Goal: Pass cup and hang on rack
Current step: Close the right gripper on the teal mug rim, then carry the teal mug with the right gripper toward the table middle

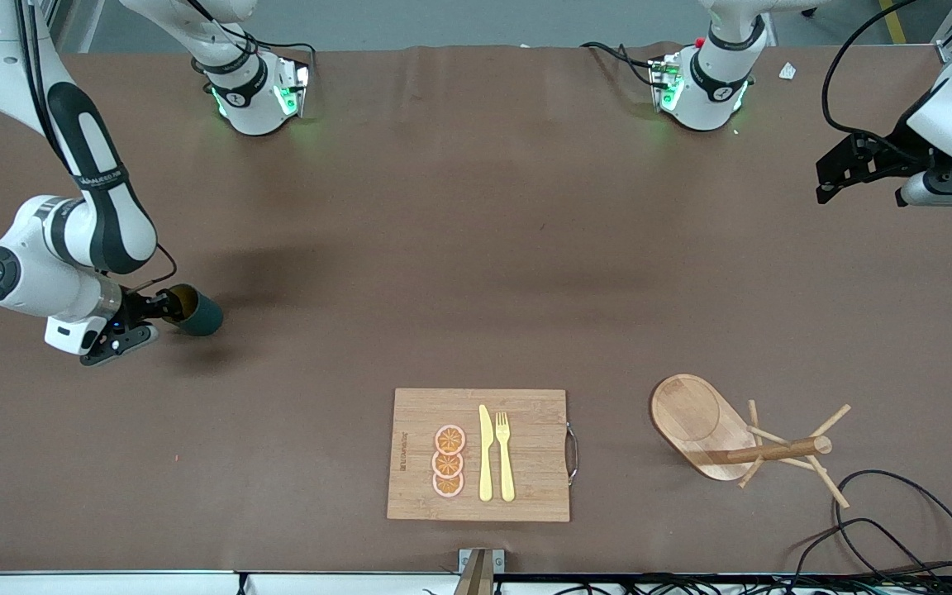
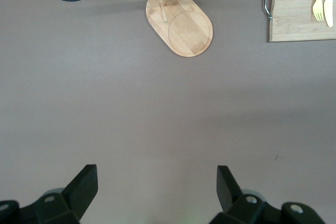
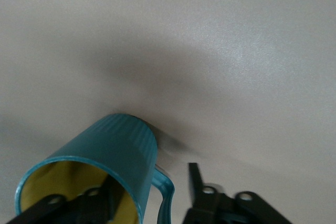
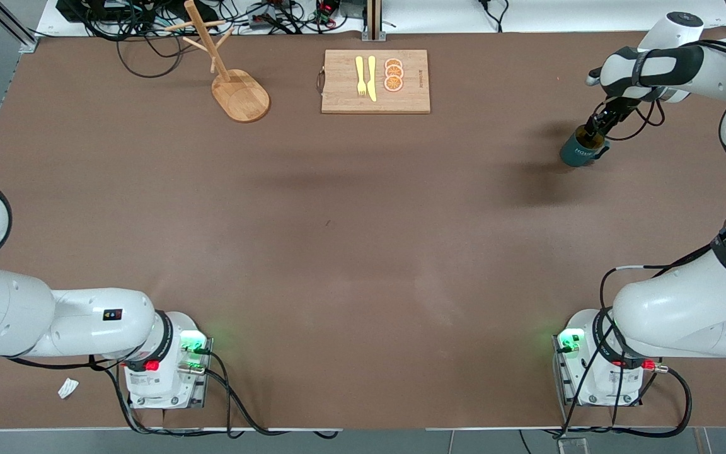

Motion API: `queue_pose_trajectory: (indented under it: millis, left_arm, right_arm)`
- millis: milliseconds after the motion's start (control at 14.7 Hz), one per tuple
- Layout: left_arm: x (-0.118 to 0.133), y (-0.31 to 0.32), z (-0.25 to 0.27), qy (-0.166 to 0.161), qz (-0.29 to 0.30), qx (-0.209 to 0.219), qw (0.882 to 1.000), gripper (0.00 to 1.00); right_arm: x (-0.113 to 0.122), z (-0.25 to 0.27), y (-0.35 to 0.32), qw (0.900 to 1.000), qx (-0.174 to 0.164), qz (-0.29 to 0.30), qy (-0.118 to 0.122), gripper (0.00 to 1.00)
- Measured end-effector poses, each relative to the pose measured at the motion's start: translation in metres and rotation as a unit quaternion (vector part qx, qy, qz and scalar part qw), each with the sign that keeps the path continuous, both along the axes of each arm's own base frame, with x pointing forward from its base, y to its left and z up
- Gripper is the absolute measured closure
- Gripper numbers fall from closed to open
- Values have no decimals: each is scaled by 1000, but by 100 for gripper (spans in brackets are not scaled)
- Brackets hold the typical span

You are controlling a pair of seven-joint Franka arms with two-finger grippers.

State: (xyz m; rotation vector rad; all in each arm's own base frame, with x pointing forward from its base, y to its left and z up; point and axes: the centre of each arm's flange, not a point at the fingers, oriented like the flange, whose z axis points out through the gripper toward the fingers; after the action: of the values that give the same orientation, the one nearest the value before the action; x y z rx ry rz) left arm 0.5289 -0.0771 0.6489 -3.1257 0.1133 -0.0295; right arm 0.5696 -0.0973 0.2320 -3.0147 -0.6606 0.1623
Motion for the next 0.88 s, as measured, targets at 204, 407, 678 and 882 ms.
queue_pose_trajectory:
  millis: [204,407,678,882]
  left_arm:
    - [0,2,0,0,2,0,1000,0]
    - [0,3,0,1,3,0,1000,0]
    - [0,4,0,0,4,0,1000,0]
    - [0,4,0,0,4,0,1000,0]
  right_arm:
    - [0,0,2,1000,1,2,1,79]
    - [3,9,19,1000,14,1,22,96]
    - [15,59,67,999,13,-24,37,96]
    - [11,95,135,999,6,-39,33,96]
